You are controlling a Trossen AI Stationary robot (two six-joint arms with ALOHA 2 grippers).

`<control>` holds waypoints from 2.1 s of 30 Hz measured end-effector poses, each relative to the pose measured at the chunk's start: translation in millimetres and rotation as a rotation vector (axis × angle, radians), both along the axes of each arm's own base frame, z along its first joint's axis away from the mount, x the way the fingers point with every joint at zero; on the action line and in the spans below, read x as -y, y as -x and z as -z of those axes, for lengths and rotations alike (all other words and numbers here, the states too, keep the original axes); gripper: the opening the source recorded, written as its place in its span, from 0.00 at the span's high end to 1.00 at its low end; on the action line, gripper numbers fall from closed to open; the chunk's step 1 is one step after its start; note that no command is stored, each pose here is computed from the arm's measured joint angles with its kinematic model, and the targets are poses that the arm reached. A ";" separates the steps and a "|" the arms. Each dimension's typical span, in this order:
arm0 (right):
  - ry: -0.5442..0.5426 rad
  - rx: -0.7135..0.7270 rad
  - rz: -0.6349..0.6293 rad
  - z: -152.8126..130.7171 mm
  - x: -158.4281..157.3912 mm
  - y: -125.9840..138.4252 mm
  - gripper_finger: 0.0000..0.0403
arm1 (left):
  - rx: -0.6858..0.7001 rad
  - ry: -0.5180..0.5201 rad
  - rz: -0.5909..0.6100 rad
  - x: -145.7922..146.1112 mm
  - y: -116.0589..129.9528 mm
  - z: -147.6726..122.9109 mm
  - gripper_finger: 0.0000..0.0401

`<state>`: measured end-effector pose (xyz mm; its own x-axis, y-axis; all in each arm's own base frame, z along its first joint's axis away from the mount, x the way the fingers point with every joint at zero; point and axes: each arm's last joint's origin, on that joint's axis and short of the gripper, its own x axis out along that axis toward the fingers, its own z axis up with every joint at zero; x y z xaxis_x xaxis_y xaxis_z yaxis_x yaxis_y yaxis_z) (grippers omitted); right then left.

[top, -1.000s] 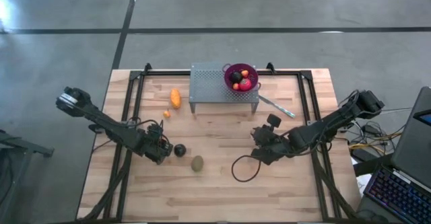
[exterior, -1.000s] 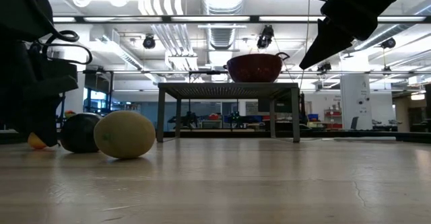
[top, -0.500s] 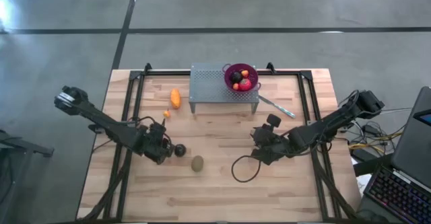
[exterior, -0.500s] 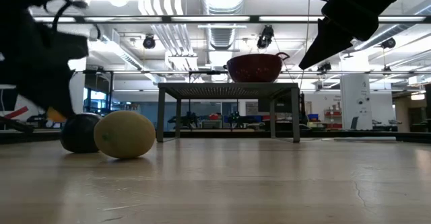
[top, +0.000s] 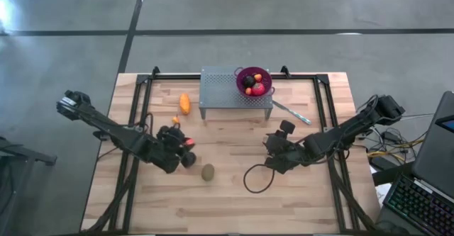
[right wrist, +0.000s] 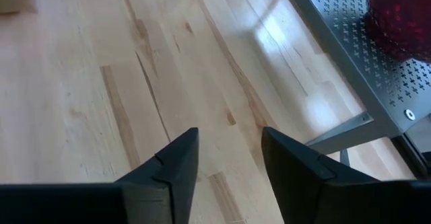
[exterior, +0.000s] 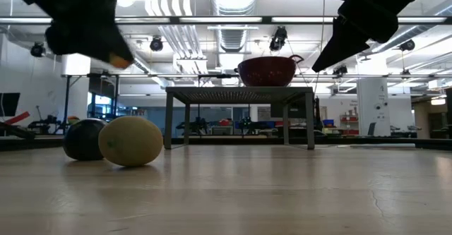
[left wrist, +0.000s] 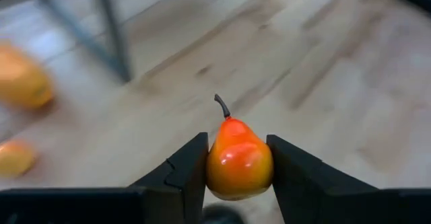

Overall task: Pick & Place Fruit
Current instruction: Put the pear into the purple strainer bowl on the shelf

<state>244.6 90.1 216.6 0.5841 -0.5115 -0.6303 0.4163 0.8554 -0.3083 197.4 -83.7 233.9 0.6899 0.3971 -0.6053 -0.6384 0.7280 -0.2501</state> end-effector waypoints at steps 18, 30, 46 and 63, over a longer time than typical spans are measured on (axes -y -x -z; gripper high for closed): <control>0.064 0.059 -0.153 -8.9 -8.3 -12.4 0.62 | 0.225 -0.018 0.156 7.3 -15.4 6.9 0.63; 0.180 0.133 -0.345 -9.9 -31.8 -29.2 0.65 | 0.469 0.041 0.331 4.6 -15.4 22.4 0.63; 0.447 0.301 -0.487 1.9 -67.3 -62.2 0.42 | 0.590 0.042 0.488 -0.9 -26.0 27.8 0.63; 0.667 0.203 -0.455 -2.4 -101.7 -94.5 0.18 | 0.642 -0.090 0.578 8.0 -94.1 8.6 0.63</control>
